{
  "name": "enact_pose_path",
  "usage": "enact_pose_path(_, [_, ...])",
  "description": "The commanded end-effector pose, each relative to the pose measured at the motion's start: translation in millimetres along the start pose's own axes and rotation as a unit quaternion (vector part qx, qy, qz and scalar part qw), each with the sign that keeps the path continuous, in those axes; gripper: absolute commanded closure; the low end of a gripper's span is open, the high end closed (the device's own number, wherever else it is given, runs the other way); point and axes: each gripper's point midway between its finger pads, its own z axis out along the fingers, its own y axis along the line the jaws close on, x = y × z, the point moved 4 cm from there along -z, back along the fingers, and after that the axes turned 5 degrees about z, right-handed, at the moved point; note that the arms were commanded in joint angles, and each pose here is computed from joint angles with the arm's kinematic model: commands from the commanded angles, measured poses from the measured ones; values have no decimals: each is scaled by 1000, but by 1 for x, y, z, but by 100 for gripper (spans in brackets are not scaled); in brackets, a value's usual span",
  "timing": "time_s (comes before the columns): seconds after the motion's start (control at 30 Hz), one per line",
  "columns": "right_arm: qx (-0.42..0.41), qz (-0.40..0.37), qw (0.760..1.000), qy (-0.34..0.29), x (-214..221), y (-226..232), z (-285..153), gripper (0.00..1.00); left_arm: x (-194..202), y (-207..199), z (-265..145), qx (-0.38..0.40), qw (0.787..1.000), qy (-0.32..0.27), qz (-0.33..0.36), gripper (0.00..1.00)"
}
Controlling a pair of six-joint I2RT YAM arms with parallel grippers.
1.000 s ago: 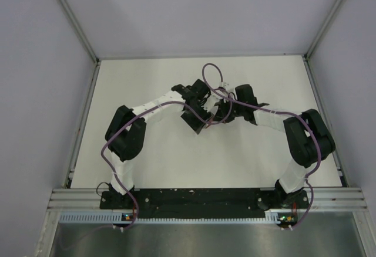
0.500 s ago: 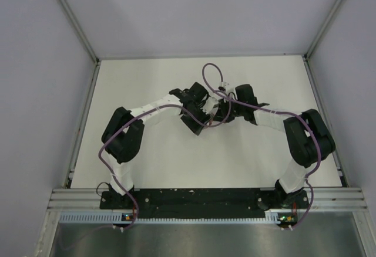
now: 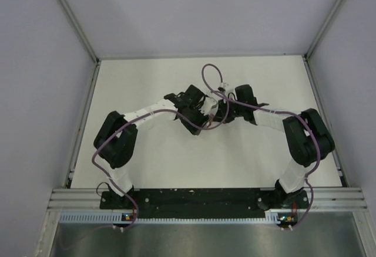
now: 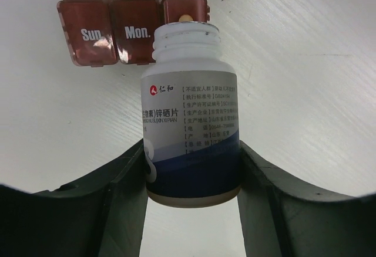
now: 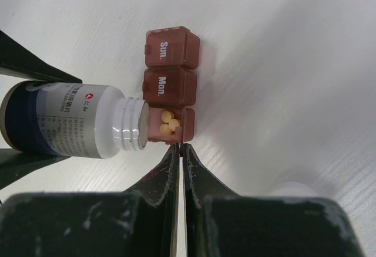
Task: Sort the pills into containers
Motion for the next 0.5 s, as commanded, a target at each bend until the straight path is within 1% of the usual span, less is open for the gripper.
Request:
enact_pose_path(0.0, [-8, -15, 1000, -14, -9, -1, 1, 100, -24, 1, -21, -13, 997, -74, 19, 100])
enact_pose_path(0.13, [-9, -15, 1000, -12, -9, 0, 2, 99, -23, -1, -24, -15, 995, -94, 26, 100])
enact_pose_path(0.37, [-10, -15, 1000, -11, -8, -1, 2, 85, -18, -2, -27, -19, 992, -121, 31, 100])
enact_pose_path(0.47, [-10, -16, 1000, -12, -9, -1, 1, 82, -15, -3, -26, -22, 990, -136, 37, 100])
